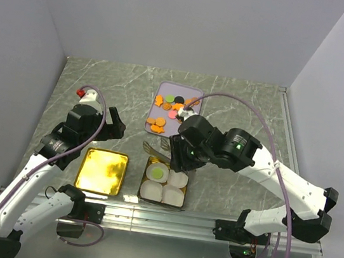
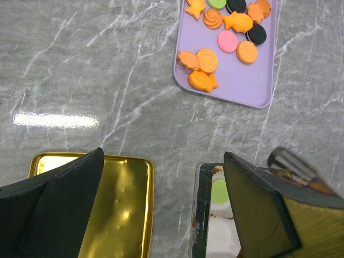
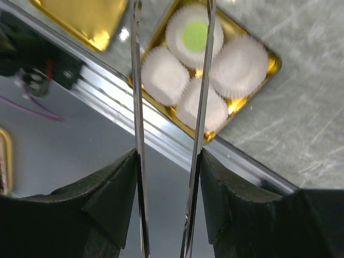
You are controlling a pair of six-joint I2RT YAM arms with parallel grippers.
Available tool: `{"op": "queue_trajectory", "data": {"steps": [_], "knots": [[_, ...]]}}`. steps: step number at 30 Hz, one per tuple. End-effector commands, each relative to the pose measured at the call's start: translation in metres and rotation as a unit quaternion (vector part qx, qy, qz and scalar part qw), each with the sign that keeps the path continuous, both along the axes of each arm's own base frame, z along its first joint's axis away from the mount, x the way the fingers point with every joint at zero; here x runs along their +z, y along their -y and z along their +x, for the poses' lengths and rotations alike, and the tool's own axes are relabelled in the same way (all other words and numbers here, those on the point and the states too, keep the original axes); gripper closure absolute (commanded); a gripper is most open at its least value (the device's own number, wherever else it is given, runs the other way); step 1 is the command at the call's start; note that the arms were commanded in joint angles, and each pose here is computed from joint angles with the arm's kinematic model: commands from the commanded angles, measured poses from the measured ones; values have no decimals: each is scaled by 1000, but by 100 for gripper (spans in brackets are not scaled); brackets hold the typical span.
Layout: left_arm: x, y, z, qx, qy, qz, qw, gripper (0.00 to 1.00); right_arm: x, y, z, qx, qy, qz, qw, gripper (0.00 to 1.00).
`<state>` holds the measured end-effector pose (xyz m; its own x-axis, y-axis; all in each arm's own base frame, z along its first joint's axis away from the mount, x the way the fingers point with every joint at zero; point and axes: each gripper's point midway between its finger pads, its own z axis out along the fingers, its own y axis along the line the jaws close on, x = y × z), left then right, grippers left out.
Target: Pack the cookies
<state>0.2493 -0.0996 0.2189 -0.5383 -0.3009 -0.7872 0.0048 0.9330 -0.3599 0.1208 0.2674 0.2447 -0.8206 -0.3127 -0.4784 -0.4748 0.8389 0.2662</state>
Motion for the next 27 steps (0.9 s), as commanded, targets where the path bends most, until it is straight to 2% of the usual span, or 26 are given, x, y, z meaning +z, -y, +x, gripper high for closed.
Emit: {"op": "queue_trajectory", "data": {"steps": [1,11,15,27], "knots": [[5,1,2,0,13,-3,1000,0,26,-3,22,-22,44,4,999,45],[8,-3,2,12,16,-2,1000,1,0,20,119,-132,32,-66,988,46],[8,-4,2,14,17,-1,1000,1,-24,22,148,-145,18,-108,983,48],[4,-3,3,10,11,2,1000,1,-79,24,185,-167,-12,-158,973,49]]}}
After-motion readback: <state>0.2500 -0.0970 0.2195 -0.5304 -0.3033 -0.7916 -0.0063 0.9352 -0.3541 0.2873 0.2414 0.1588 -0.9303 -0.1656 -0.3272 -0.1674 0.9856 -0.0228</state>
